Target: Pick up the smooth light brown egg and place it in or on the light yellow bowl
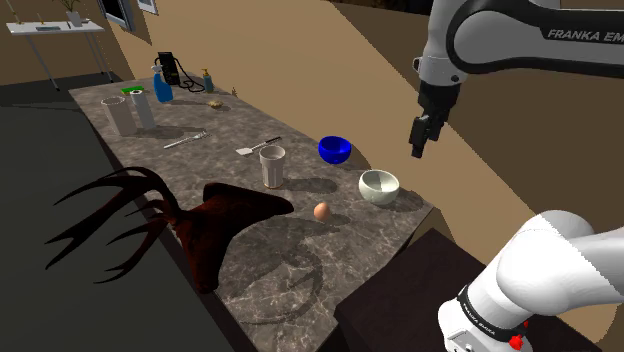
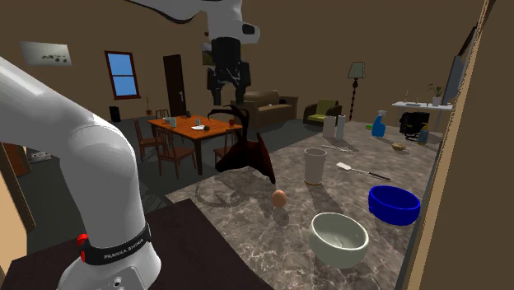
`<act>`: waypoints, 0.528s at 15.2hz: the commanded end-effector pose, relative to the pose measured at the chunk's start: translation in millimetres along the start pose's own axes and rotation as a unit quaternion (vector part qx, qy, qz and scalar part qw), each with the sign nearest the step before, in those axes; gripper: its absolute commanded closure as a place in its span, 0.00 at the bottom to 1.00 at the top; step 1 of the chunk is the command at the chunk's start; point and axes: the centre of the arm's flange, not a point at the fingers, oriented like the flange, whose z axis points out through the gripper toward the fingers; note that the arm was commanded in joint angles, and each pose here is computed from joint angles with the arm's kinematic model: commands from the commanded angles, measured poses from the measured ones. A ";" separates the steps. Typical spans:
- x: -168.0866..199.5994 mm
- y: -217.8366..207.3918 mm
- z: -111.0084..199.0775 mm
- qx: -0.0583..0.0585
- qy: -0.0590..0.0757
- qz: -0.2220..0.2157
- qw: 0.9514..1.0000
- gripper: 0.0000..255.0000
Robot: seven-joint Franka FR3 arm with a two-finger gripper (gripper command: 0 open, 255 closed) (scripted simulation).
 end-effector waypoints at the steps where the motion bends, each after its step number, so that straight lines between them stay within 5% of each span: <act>1: 0.0 0.0 0.0 0.000 0.000 0.000 1.000 0.00; 8: 41.1 -17.6 76.2 -0.015 0.032 -0.014 0.999 0.00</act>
